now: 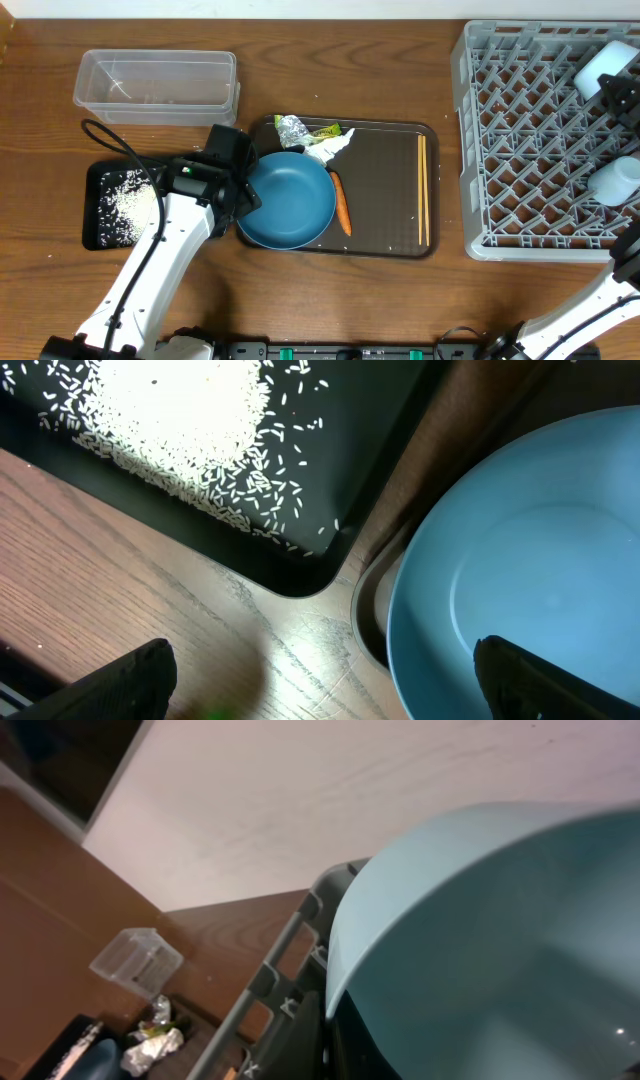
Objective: Sort waste into correct bins and load items into the dishwasher rack
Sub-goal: 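Open the right gripper and lift it off the bowl, then move the right gripper left to the wooden chopsticks on the tray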
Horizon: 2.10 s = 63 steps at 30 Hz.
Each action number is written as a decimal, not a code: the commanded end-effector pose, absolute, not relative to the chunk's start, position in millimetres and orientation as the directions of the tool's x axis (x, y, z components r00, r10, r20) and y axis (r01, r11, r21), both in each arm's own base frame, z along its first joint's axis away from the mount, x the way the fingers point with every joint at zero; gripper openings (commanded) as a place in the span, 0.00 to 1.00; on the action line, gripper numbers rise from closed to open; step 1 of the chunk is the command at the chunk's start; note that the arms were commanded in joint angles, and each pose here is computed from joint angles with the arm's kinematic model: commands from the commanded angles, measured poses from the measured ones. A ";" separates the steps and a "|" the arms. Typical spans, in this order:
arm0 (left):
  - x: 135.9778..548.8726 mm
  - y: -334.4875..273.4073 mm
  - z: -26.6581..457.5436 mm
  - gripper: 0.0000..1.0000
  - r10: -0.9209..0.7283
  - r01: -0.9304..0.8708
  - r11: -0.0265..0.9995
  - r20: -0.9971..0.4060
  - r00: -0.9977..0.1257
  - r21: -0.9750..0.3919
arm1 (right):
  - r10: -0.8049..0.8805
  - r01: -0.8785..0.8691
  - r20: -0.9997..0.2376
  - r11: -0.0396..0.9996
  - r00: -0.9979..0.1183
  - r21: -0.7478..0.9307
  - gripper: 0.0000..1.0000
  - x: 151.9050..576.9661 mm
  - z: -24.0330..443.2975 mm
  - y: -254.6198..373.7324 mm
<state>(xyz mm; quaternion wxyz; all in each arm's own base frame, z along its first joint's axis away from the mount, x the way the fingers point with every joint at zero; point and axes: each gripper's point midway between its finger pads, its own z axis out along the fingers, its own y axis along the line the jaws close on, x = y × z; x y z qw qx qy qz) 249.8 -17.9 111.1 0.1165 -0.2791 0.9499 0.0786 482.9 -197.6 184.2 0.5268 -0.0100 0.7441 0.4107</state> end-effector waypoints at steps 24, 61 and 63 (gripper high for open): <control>254.1 -14.5 119.8 0.98 -0.521 -0.564 0.822 -0.297 -0.800 0.075 | 0.561 -0.340 -0.674 0.589 -0.481 0.733 0.10 474.4 150.1 -238.0; 254.1 -14.5 119.8 0.98 -0.521 -0.564 0.822 -0.297 -0.800 0.075 | 0.412 -0.726 -0.875 0.517 -0.252 0.453 0.99 428.4 415.9 -105.2; 254.1 -14.5 119.8 0.98 -0.521 -0.564 0.822 -0.297 -0.800 0.075 | 0.307 -0.800 -0.920 0.473 -0.243 0.369 0.99 430.1 416.2 -56.7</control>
